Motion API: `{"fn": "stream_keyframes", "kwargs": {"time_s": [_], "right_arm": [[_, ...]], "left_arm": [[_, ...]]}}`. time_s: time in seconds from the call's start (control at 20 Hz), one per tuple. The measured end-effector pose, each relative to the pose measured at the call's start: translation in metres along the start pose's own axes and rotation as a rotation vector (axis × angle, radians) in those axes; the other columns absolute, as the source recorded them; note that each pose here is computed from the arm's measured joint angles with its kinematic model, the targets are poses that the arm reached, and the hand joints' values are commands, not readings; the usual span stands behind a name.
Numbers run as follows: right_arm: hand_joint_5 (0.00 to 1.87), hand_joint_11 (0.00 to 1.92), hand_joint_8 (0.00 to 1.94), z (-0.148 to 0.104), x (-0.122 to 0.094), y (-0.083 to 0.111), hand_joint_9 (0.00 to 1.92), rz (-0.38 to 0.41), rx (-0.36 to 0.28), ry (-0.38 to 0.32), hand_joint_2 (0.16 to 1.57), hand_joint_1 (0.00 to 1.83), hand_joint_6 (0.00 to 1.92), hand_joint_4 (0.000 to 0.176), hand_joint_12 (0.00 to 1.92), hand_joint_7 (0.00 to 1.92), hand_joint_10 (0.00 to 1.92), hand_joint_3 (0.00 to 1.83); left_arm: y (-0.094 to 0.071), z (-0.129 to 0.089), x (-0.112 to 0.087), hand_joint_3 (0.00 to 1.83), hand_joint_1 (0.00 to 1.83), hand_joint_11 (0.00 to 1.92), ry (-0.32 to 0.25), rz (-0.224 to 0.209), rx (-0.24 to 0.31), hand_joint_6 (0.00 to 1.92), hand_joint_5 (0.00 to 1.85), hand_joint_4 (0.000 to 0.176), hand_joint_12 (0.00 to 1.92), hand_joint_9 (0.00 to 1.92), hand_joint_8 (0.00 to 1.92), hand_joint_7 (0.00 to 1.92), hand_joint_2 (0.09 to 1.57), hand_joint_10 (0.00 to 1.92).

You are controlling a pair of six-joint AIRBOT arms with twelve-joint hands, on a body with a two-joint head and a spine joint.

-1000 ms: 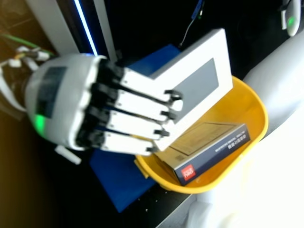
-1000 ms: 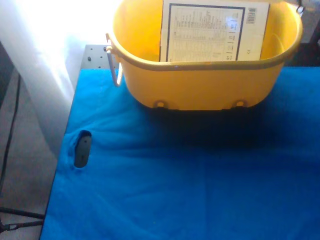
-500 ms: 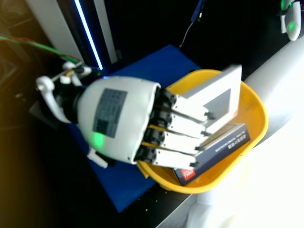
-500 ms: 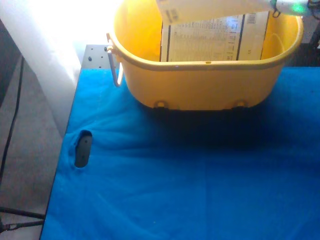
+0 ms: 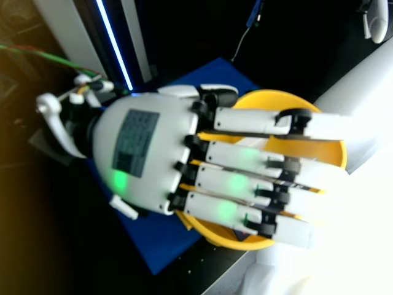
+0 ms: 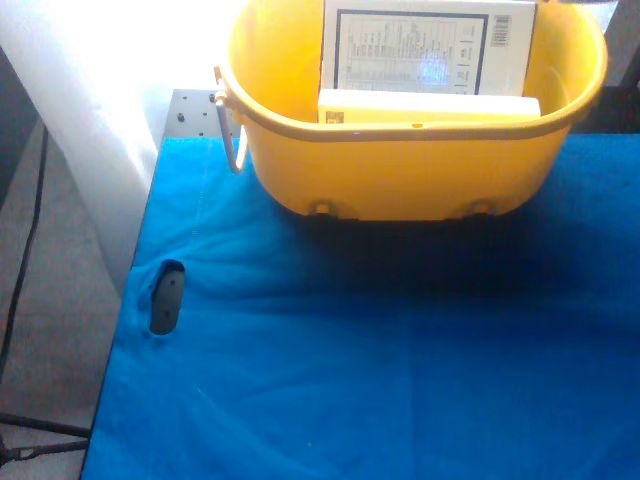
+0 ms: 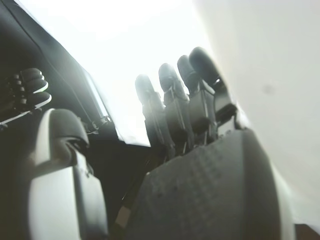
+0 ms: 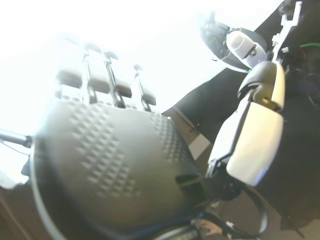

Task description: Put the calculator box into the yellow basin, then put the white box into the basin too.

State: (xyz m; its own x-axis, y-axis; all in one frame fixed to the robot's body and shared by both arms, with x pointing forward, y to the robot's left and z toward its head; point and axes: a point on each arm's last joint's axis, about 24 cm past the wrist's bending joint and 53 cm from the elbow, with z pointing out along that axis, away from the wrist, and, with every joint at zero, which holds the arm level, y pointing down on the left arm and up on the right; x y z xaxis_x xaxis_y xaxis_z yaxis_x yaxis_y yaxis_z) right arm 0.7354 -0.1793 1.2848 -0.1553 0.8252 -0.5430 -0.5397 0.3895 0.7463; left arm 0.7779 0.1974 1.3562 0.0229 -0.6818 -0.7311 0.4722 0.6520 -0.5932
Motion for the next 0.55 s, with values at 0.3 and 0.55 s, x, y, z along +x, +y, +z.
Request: {"fn": "stream_keyframes", "kwargs": {"time_s": [0.3,0.55], "right_arm": [[0.29,0.00,0.04,-0.028,-0.014,0.028,0.03,0.053,-0.095,-0.042,0.95,0.66,0.07,0.036,0.00,0.14,0.01,0.02],[0.76,0.00,0.17,-0.062,-0.026,0.032,0.30,0.119,-0.140,-0.050,1.22,1.06,1.26,0.000,1.59,0.57,0.62,0.00]], "left_arm": [[0.003,-0.008,-0.008,0.01,0.83,0.00,-0.006,0.001,-0.006,0.08,0.75,0.000,1.52,0.14,0.01,0.47,1.09,0.62],[0.005,-0.025,-0.014,0.00,0.92,0.16,-0.009,0.008,-0.007,0.60,0.64,0.000,1.63,0.35,0.13,0.70,1.15,0.94]]}}
